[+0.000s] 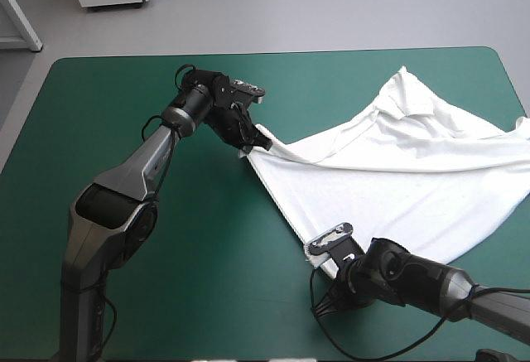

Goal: Fold the cloth

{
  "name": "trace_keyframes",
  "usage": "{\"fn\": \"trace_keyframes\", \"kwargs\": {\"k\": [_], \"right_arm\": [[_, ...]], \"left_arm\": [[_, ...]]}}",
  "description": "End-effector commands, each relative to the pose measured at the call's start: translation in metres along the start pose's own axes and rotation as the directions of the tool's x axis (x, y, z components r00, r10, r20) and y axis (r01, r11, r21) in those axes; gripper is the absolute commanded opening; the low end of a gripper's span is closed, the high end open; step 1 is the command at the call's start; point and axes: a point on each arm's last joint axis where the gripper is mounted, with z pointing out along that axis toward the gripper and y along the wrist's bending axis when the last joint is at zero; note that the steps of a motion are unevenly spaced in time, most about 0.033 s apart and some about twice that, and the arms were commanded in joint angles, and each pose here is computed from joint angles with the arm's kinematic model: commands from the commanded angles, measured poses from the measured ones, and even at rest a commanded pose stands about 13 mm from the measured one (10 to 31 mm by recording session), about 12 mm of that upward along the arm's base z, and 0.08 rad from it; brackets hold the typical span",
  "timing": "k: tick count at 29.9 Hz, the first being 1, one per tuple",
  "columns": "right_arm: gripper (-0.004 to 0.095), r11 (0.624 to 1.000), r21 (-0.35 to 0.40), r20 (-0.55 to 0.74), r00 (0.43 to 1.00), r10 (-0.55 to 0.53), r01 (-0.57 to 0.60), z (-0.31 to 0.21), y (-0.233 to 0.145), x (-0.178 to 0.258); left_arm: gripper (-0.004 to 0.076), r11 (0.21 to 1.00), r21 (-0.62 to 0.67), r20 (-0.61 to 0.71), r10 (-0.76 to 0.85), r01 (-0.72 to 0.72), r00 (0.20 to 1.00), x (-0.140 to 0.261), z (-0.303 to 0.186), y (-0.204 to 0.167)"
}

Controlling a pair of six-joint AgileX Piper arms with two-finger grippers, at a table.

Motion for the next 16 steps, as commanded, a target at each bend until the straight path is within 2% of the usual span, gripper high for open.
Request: {"fn": "trace_keyframes", "kwargs": {"k": [1,6,11,12,16], "right_arm": [[-0.0019,0.991,-0.121,0.121,0.99,0.068,-0.054,-0.029,0.009,-0.014],[-0.0019,0.997,-0.052,0.297,0.952,0.071,-0.058,-0.107,-0.006,-0.033],[-0.0019,0.985,0.082,0.489,0.868,0.091,-0.149,-0.207,-0.035,-0.04],[-0.0019,0.983,0.092,0.528,0.845,0.09,-0.162,-0.223,-0.039,-0.042],[-0.0018,0.979,0.067,0.74,0.668,0.079,-0.191,-0.303,-0.056,-0.041]], "left_arm": [[-0.0009,1.0,-0.017,0.233,0.014,-0.01,0.972,-0.013,-0.089,-0.016],[-0.0009,0.998,-0.05,0.452,0.043,-0.023,0.891,-0.011,-0.178,-0.031],[-0.0009,0.996,-0.082,0.632,0.078,-0.034,0.771,0.011,-0.266,-0.049],[-0.0009,0.995,-0.095,0.662,0.089,-0.034,0.744,0.017,-0.28,-0.052],[-0.0009,0.984,-0.179,0.781,0.147,-0.008,0.607,0.05,-0.347,-0.062]]}}
